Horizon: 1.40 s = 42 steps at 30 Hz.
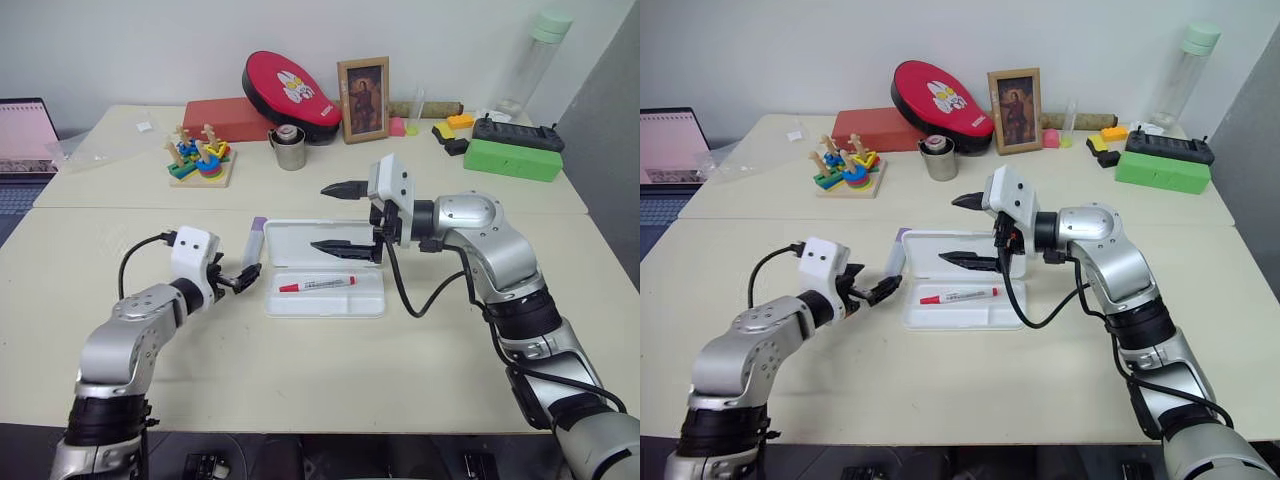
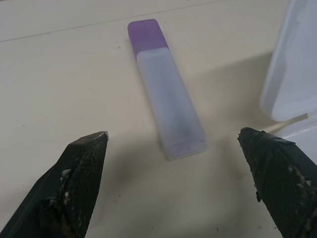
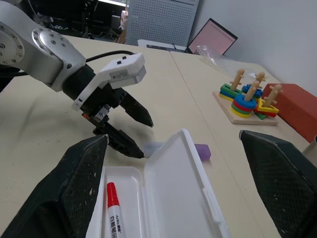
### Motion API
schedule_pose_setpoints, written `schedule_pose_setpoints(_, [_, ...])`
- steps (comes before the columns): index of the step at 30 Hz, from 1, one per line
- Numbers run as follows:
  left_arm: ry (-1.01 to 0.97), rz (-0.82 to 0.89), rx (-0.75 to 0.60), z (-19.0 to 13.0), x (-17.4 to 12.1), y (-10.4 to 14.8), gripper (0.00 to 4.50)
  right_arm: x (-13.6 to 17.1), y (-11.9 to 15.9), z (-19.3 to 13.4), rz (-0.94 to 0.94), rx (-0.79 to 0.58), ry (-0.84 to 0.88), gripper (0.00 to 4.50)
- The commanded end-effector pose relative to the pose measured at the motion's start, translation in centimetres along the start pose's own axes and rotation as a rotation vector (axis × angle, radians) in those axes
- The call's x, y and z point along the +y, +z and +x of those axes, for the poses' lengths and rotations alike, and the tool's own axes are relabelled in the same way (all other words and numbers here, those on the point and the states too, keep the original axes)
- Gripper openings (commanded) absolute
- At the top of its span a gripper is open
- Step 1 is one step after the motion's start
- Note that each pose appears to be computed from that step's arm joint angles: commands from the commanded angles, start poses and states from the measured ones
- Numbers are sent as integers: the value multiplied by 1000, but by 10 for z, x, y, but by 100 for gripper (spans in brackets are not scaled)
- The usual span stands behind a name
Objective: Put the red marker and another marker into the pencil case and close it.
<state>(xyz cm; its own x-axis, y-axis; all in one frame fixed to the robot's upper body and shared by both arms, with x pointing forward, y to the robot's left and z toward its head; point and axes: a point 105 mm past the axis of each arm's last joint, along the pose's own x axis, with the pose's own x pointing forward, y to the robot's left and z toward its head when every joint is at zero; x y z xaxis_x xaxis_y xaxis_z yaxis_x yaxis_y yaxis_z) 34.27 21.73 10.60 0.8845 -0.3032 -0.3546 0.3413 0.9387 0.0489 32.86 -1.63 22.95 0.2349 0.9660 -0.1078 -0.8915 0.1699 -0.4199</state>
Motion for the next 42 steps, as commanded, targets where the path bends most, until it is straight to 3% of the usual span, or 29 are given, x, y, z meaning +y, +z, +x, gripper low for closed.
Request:
schedule_pose_setpoints(1, [11, 21, 6, 12, 1, 6, 450, -4, 23, -4, -54, -55, -28, 445])
schedule_pose_setpoints(8, [33, 13, 56, 25, 3, 4, 450, -8, 26, -9, -46, -66, -61, 445])
schedule_pose_setpoints(9, [31, 12, 54, 25, 2, 4, 412, -9, 27, -9, -43, -70, -64, 450])
schedule_pose_setpoints(16, [14, 28, 47, 25, -3, 6, 278, -10, 28, -10, -30, -83, -74, 450])
schedule_pose_setpoints(24, [47, 24, 36, 23, 3, 7, 135, -11, 28, -8, -28, -86, -72, 450])
schedule_pose_setpoints(26, [66, 22, 26, 22, 6, 8, 120, -11, 28, -8, -28, -86, -73, 450])
schedule_pose_setpoints(29, [118, 36, -96, 21, 15, 29, 120, -13, 33, -11, -25, -107, -80, 450])
schedule_pose_setpoints(32, [158, 5, -341, 8, 25, 85, 120, -10, 48, -26, 11, -164, -58, 450])
schedule_pose_setpoints(36, [-47, 74, -582, -28, 0, 148, 120, 1, 62, -54, 95, -203, 15, 450])
schedule_pose_setpoints(38, [-238, 142, -603, -44, -29, 161, 120, 11, 62, -66, 125, -184, 62, 450])
schedule_pose_setpoints(42, [-612, 315, -454, -67, -84, 142, 120, 18, 57, -79, 144, -131, 60, 450])
